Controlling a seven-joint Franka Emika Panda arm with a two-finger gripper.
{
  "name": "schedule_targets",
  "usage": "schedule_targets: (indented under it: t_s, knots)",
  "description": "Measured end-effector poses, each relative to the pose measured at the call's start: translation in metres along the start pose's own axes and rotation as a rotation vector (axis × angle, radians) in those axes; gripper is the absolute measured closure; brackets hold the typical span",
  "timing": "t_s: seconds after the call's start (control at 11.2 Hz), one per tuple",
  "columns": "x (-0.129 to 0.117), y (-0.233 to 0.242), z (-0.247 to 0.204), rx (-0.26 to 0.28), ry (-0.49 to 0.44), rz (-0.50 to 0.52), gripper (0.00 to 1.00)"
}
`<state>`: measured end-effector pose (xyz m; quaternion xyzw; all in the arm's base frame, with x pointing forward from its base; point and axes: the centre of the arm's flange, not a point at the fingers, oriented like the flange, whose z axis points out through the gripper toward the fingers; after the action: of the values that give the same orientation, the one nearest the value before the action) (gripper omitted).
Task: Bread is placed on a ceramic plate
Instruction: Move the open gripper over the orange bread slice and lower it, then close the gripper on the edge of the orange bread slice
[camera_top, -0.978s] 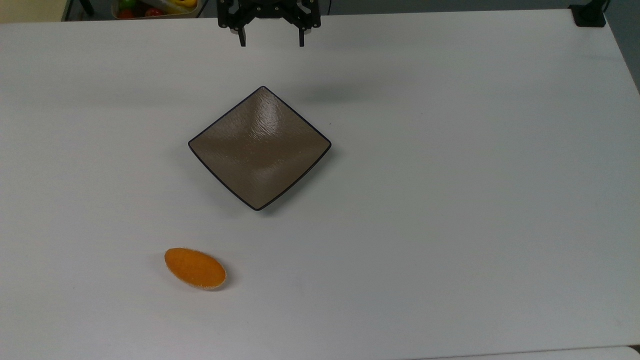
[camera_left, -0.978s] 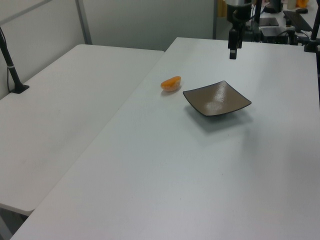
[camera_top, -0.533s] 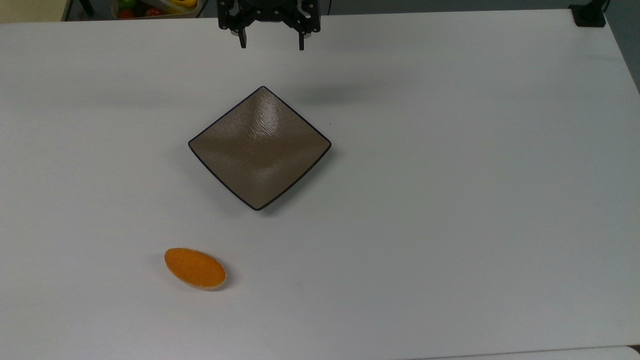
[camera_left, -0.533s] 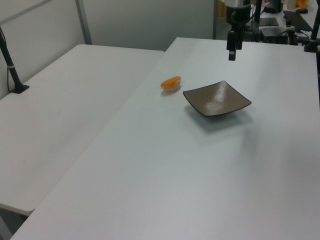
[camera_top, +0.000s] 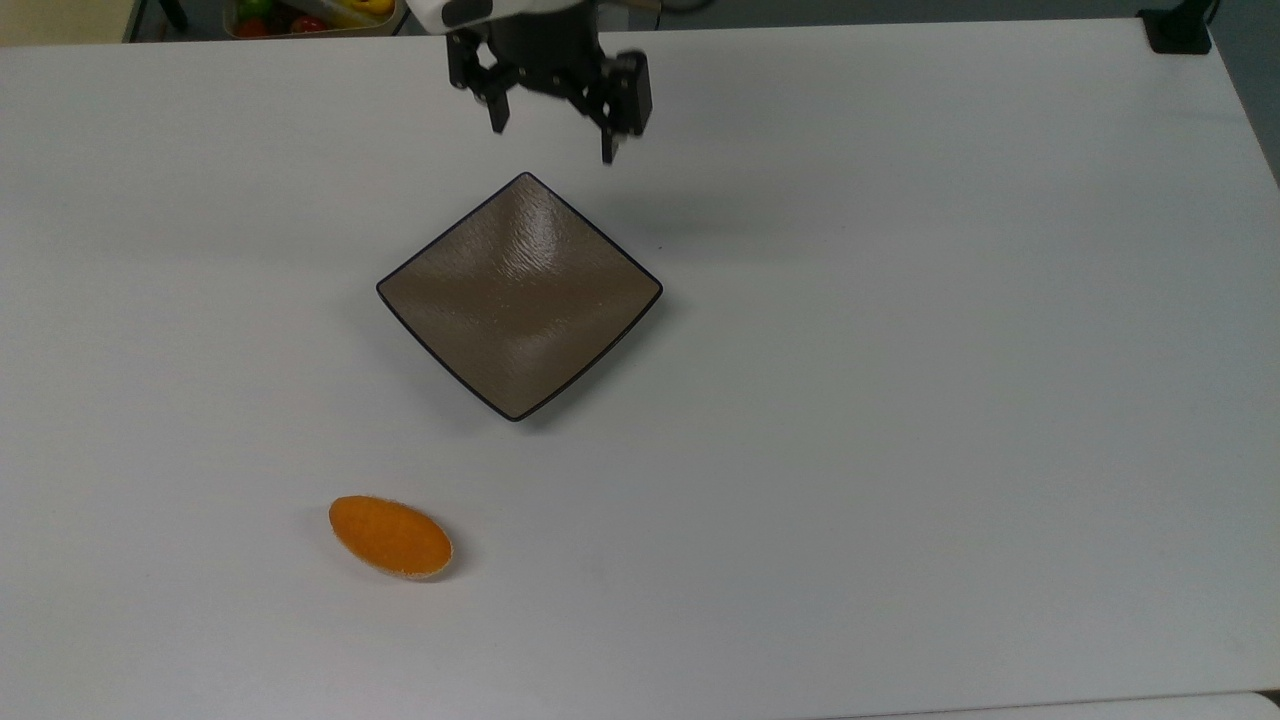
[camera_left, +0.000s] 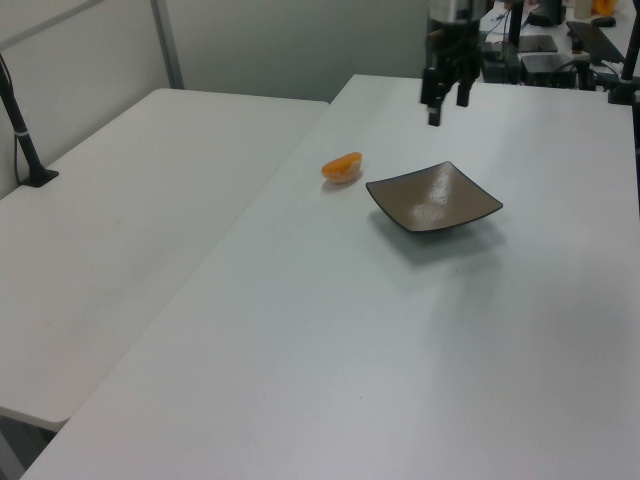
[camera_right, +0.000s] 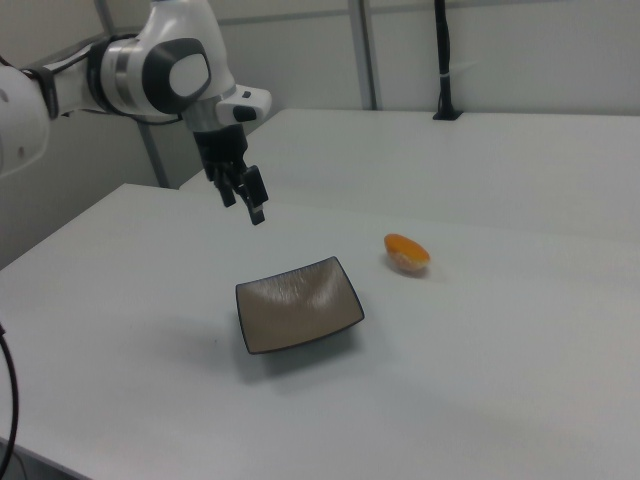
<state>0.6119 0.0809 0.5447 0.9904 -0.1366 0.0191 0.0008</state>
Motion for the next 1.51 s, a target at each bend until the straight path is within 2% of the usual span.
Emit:
schedule_targets:
  t_s: [0.36, 0.53, 0.8, 1.07, 1.24, 1.51]
  knots:
    - [0.048, -0.013, 0.026, 0.088, 0.131, 0.387, 0.00]
    - [0.073, 0.004, 0.031, 0.130, 0.175, 0.577, 0.00]
    - [0.119, 0.035, 0.054, 0.232, 0.285, 0.820, 0.00]
    - [0.154, 0.046, 0.117, 0.329, 0.377, 0.995, 0.00]
    - [0.170, 0.061, 0.161, 0.332, 0.399, 1.085, 0.00]
    - [0.188, 0.072, 0.200, 0.368, 0.463, 1.129, 0.00]
